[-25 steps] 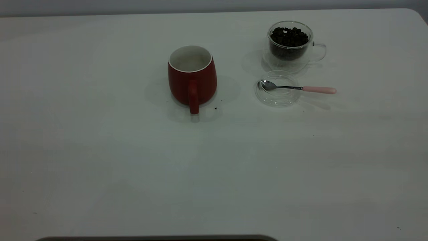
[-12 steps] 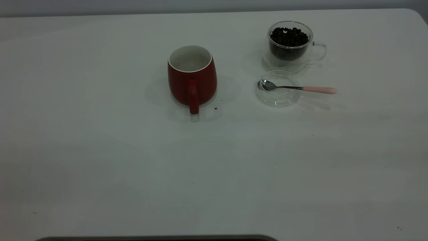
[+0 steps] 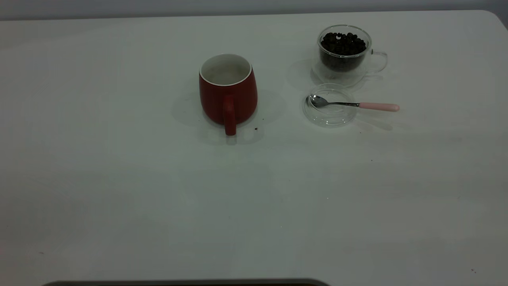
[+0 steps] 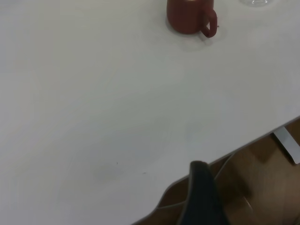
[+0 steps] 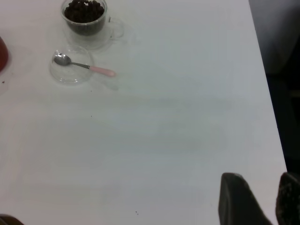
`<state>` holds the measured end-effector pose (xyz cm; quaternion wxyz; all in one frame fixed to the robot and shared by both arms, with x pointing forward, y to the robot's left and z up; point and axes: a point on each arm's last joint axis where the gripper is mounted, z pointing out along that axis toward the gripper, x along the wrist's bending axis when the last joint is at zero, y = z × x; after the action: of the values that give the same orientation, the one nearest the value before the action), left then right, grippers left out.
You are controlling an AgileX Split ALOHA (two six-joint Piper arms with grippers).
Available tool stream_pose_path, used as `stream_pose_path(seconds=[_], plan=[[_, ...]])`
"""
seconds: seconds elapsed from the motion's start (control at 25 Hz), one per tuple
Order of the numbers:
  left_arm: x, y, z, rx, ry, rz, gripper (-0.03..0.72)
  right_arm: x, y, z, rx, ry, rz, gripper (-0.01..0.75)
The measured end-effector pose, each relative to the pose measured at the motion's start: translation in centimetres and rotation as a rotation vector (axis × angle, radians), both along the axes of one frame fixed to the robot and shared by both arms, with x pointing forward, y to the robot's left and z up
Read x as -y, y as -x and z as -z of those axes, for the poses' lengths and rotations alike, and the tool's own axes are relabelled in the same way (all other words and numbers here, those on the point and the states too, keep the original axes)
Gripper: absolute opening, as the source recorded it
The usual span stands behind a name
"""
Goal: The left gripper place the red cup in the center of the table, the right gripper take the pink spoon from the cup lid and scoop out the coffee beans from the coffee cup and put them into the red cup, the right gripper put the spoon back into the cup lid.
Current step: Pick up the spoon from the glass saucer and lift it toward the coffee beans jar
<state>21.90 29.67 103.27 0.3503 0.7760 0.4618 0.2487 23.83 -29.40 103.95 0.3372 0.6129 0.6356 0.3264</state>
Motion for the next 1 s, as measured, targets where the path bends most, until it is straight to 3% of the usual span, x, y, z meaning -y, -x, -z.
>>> stream_pose_path(seconds=[0.4, 0.8, 1.0], plan=[[0.03, -0.02, 0.02, 0.0, 0.0, -0.013, 0.586, 0.0, 0.0, 0.01, -0.001, 0.0, 0.0, 0.239], [0.5, -0.19, 0.02, 0.001, -0.007, -0.289, 0.586, -0.01, 0.0, 0.01, -0.001, -0.001, 0.0, 0.239], [0.48, -0.21, 0.03, -0.005, 0.013, -0.338, 0.586, -0.01, 0.0, 0.01, -0.001, 0.0, -0.001, 0.239]])
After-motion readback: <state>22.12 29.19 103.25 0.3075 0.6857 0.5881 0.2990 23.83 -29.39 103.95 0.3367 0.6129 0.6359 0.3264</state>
